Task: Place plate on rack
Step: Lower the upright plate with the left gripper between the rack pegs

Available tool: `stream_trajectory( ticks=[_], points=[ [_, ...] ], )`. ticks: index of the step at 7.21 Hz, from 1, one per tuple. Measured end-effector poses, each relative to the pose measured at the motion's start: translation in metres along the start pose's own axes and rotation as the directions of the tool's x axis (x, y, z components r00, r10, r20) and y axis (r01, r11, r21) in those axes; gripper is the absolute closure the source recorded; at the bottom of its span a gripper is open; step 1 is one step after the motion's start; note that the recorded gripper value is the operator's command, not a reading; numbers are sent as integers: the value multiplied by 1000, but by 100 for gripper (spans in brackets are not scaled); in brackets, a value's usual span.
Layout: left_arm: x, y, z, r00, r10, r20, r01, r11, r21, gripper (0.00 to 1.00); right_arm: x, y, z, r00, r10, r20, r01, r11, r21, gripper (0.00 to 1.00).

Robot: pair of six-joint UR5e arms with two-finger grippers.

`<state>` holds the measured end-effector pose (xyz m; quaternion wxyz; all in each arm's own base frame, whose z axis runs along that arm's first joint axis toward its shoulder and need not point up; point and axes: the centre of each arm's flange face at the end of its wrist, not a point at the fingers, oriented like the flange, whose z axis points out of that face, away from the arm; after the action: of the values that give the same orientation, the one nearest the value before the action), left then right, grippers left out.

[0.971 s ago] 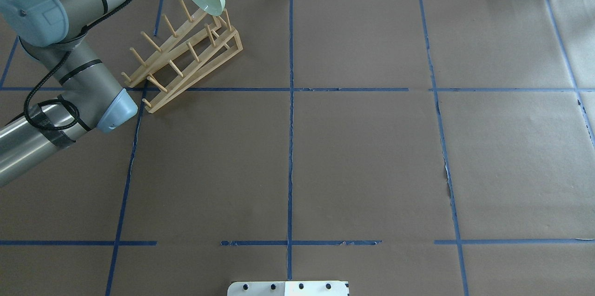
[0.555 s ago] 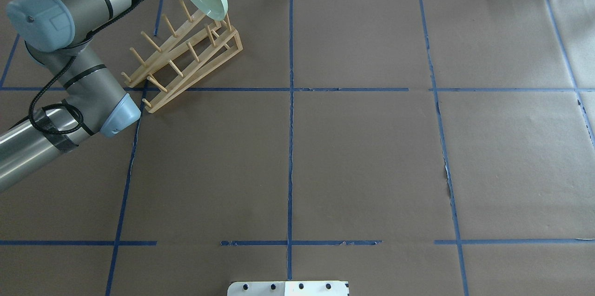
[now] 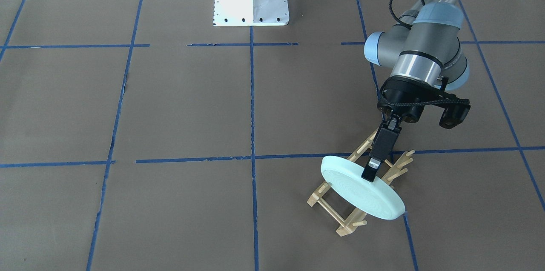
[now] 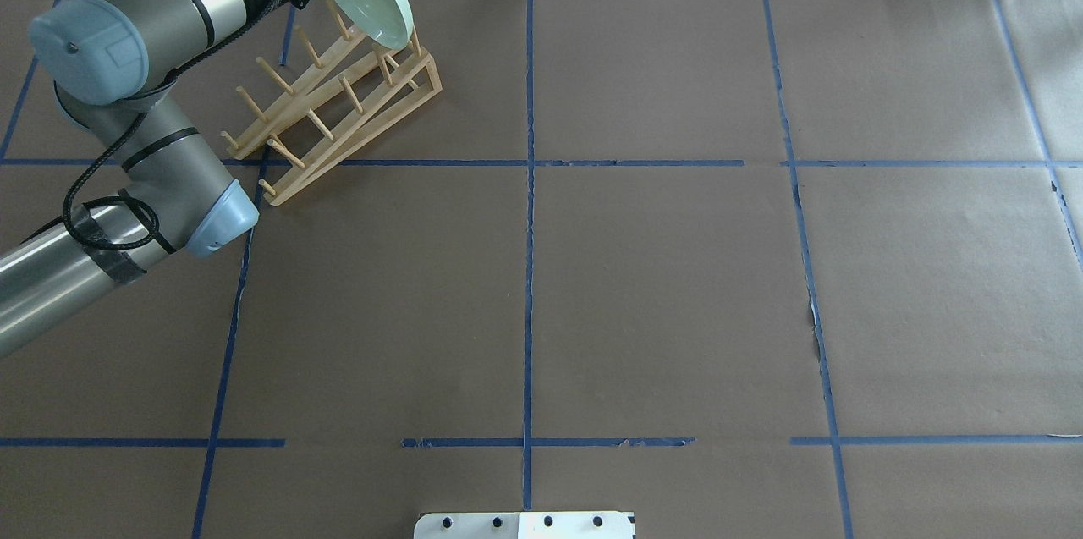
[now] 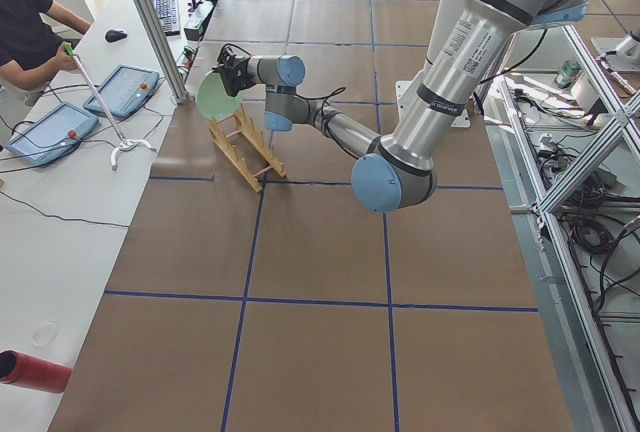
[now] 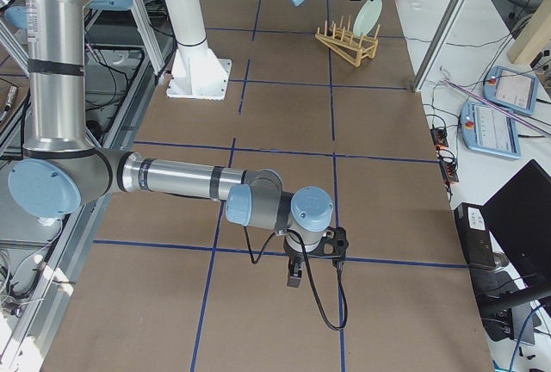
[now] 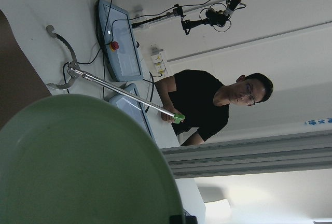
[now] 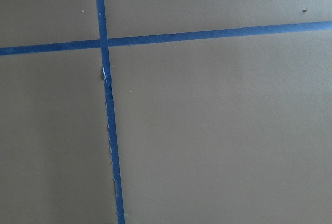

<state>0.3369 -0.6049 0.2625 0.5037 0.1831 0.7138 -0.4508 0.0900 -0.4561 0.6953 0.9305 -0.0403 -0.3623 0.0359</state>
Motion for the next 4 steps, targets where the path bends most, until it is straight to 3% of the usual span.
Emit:
stream_trajectory(
  ticks=[4],
  points=[
    [-11, -2, 7, 1000, 3, 21, -3, 1000, 7, 100, 0, 0, 0, 1000, 0, 0, 0, 1000, 0, 0]
  ],
)
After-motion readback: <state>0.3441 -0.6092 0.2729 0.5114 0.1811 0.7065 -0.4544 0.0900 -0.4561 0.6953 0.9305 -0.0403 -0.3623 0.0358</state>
